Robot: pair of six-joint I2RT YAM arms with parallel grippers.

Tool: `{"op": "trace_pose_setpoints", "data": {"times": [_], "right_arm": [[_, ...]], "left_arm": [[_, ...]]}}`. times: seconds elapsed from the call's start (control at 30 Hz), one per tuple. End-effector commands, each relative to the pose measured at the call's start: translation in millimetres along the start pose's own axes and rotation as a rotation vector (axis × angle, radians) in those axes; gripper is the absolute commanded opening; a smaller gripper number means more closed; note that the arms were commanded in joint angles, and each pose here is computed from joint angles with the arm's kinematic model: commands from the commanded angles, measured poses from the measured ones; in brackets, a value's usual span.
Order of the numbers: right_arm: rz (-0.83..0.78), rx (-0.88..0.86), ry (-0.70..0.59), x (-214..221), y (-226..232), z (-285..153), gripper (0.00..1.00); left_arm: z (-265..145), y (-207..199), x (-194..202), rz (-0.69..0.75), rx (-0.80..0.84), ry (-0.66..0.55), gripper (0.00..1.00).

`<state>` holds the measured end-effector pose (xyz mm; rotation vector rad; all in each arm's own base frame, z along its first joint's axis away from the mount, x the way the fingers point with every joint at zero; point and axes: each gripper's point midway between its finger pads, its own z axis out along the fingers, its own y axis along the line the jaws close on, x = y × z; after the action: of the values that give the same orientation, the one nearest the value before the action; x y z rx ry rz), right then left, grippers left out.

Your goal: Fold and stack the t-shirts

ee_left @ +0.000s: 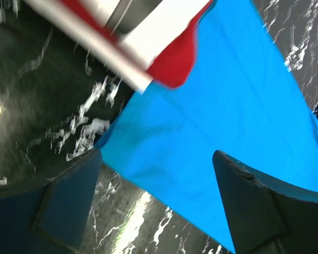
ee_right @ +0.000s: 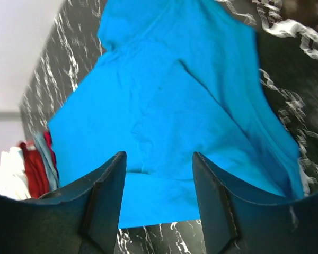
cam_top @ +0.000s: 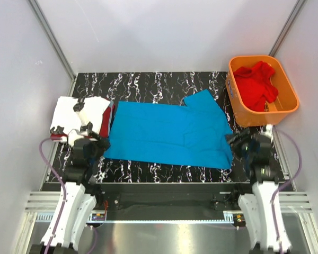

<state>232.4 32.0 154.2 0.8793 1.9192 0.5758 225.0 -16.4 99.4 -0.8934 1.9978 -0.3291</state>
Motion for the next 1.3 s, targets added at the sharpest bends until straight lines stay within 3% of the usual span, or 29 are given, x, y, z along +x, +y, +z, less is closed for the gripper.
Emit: {"op": "trace_pose_setpoints", "data": {"times": [0.0, 0.2, 0.33, 0.47, 0.63, 0.77, 0.93, 1.27], "right_arm": [[-0.158, -0.116, 0.042, -29.5, 51.9, 24.1, 0.59], [-0.259, -0.113, 0.057, -68.4, 95.9, 71.3, 0.57], [-0.377, -0.063, 0.056, -76.5, 128.6, 103.6, 0.57], [-0.422, -0.015, 0.092, -81.8, 148.0, 150.5, 0.56], [-0.486, 0.078, 0.097, -92.4, 145.9, 206.6, 0.53], [-0.518, 0.162, 0.141, -92.3, 138.1, 262.0, 0.61], [-0.537, 0.215, 0.180, -85.6, 128.9, 314.6, 0.62], [-0.577, 0.313, 0.241, -68.6, 98.7, 374.5, 0.62]], "left_arm": [[-6.9, -43.5, -51.8, 0.131, 0.078, -0.105, 0.94], [24.0, -91.7, -60.0, 0.184, 0.162, -0.006, 0.99], [49.7, -101.9, -77.6, 0.165, 0.092, -0.010, 0.99], [67.1, -138.9, -94.3, 0.195, 0.186, -0.007, 0.99], [100.0, -163.0, -97.6, 0.237, 0.196, 0.069, 0.99], [139.3, -168.3, -87.6, 0.261, 0.172, 0.149, 0.99], [171.2, -177.4, -84.5, 0.265, 0.165, 0.181, 0.98], [213.9, -190.3, -76.6, 0.321, 0.130, 0.232, 0.96]]}}
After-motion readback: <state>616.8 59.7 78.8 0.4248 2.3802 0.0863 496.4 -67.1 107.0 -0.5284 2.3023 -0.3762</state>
